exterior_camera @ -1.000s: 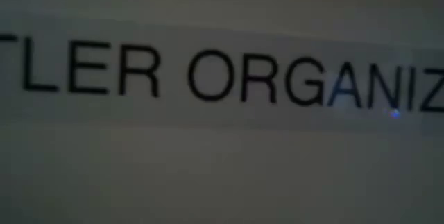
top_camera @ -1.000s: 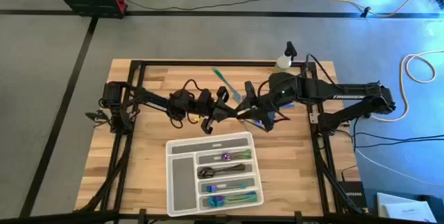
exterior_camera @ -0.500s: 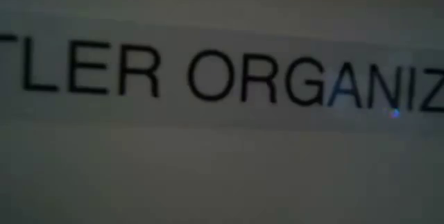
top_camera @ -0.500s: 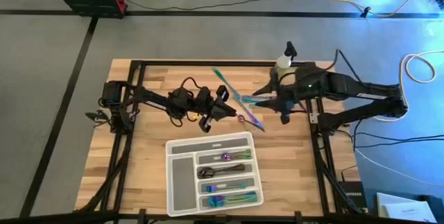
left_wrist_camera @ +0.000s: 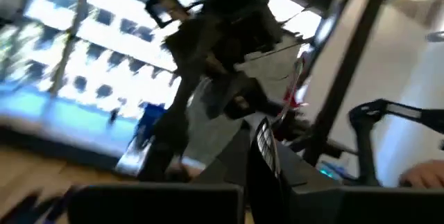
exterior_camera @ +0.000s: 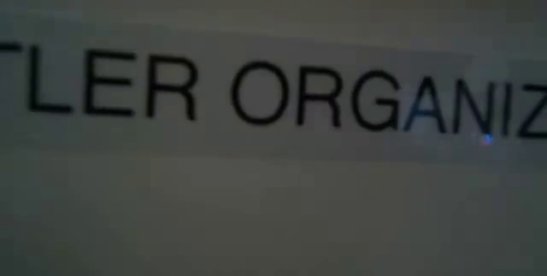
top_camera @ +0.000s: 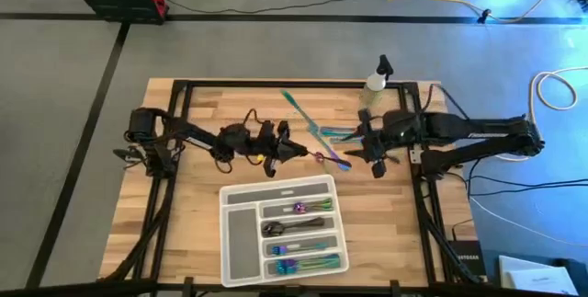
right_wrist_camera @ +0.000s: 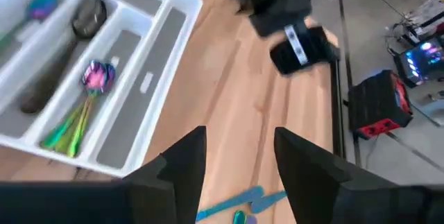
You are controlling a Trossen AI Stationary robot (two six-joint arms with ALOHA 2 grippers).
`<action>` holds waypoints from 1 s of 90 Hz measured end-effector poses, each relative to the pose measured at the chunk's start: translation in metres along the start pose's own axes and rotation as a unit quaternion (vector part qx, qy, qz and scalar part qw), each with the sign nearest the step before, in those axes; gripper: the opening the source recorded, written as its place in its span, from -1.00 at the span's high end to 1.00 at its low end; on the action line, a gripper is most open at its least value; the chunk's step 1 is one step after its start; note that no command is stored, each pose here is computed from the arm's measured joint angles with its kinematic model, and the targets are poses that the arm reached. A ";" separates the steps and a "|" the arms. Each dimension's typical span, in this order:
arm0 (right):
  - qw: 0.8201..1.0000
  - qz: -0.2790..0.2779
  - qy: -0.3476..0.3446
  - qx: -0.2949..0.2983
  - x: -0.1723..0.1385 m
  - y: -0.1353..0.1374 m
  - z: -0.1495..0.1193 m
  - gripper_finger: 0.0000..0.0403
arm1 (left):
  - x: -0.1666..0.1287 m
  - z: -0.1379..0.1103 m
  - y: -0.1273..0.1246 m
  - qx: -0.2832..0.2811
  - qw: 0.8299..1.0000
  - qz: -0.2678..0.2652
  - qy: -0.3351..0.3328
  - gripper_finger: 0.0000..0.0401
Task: Sort silverware
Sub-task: Put the black spoon into the white silverware tray
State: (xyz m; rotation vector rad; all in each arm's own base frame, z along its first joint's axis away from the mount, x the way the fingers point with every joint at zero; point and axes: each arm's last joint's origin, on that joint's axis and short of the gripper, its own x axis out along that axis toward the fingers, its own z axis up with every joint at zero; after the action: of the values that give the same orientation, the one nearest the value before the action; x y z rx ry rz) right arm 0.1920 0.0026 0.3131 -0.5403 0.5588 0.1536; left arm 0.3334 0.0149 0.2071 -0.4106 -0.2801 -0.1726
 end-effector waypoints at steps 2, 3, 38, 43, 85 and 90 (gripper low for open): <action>1.000 -0.001 0.004 0.000 0.003 0.004 -0.004 0.24 | -0.004 -0.003 -0.003 -0.006 1.000 0.010 0.001 1.00; 1.000 0.000 0.004 0.000 0.004 0.006 -0.005 0.24 | -0.006 -0.004 -0.004 -0.008 1.000 0.016 0.001 1.00; 0.985 0.020 -0.166 0.037 0.031 0.073 -0.044 0.54 | -0.027 -0.049 -0.049 -0.008 0.981 0.183 0.068 1.00; 0.981 0.028 -0.173 0.080 0.033 0.076 -0.050 0.56 | -0.022 -0.054 -0.057 0.009 0.976 0.198 0.095 1.00; 0.934 0.134 -0.170 0.283 0.044 0.108 -0.074 0.58 | 0.002 -0.075 -0.125 0.122 0.923 0.259 0.255 1.00; 0.935 0.125 -0.168 0.287 0.045 0.107 -0.075 0.58 | 0.000 -0.076 -0.128 0.110 0.924 0.264 0.254 1.00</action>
State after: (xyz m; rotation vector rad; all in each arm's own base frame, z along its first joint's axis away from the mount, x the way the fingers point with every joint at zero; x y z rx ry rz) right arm 0.1649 0.0543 0.1880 0.1315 0.3105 0.3045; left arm 0.3232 -0.1326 0.1875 -0.1950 0.3273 0.2827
